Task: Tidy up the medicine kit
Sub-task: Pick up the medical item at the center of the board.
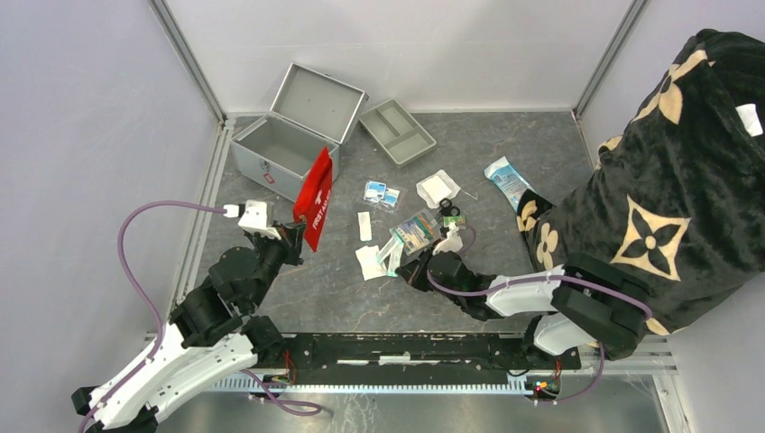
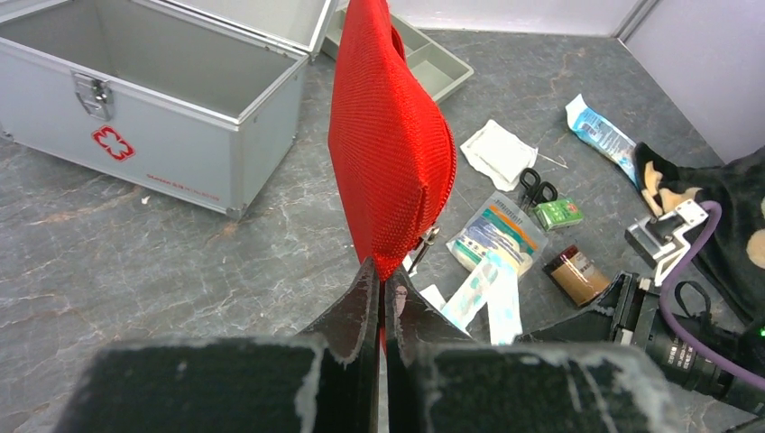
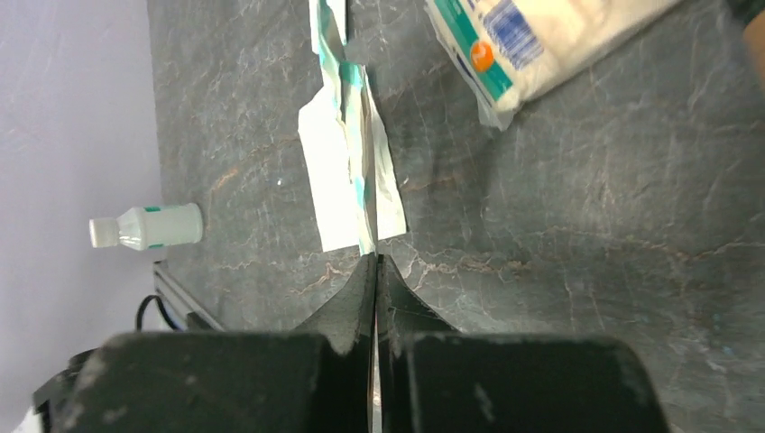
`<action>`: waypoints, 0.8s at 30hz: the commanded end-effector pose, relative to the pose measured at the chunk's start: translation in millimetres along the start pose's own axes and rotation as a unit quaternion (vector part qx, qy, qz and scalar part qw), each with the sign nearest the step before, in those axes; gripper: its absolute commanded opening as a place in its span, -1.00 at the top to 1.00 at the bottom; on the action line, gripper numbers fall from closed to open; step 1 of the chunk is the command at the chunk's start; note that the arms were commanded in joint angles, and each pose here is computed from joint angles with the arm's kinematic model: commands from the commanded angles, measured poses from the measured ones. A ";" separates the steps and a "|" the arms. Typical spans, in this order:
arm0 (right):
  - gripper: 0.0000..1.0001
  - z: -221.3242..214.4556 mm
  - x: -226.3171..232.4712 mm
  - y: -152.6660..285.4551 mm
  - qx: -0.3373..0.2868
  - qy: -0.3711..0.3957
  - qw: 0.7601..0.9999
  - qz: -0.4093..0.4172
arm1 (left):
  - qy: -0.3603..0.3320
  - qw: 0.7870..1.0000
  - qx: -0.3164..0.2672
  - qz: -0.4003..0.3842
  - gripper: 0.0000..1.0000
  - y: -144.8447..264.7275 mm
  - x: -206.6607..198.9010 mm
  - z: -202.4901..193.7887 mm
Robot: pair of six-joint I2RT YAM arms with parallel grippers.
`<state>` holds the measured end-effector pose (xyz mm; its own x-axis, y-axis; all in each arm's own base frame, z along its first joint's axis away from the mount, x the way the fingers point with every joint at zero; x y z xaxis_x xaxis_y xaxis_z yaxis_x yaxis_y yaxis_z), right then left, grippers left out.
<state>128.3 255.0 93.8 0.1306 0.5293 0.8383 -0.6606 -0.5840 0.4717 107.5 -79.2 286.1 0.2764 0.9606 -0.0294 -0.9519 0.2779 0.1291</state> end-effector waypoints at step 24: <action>1.00 118.9 89.8 92.5 -0.253 0.618 0.743 0.048 | -0.138 0.955 -0.022 -0.260 0.95 -23.7 -48.4 -5.7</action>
<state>160.8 188.3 203.4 -0.3791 0.9084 0.1764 -0.8865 -0.4112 0.2122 116.9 -130.3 254.7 0.6815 0.7256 0.0946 -0.7279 0.6591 0.1890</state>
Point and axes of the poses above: each gripper's point midway between its finger pads, its own y axis back along the fingers, its own x axis along the line the jaws close on, z = x × y, the point moved 10 cm from there along y, back along the fingers, and after that the axes turned 11 degrees about -y, right-handed, at the moved point
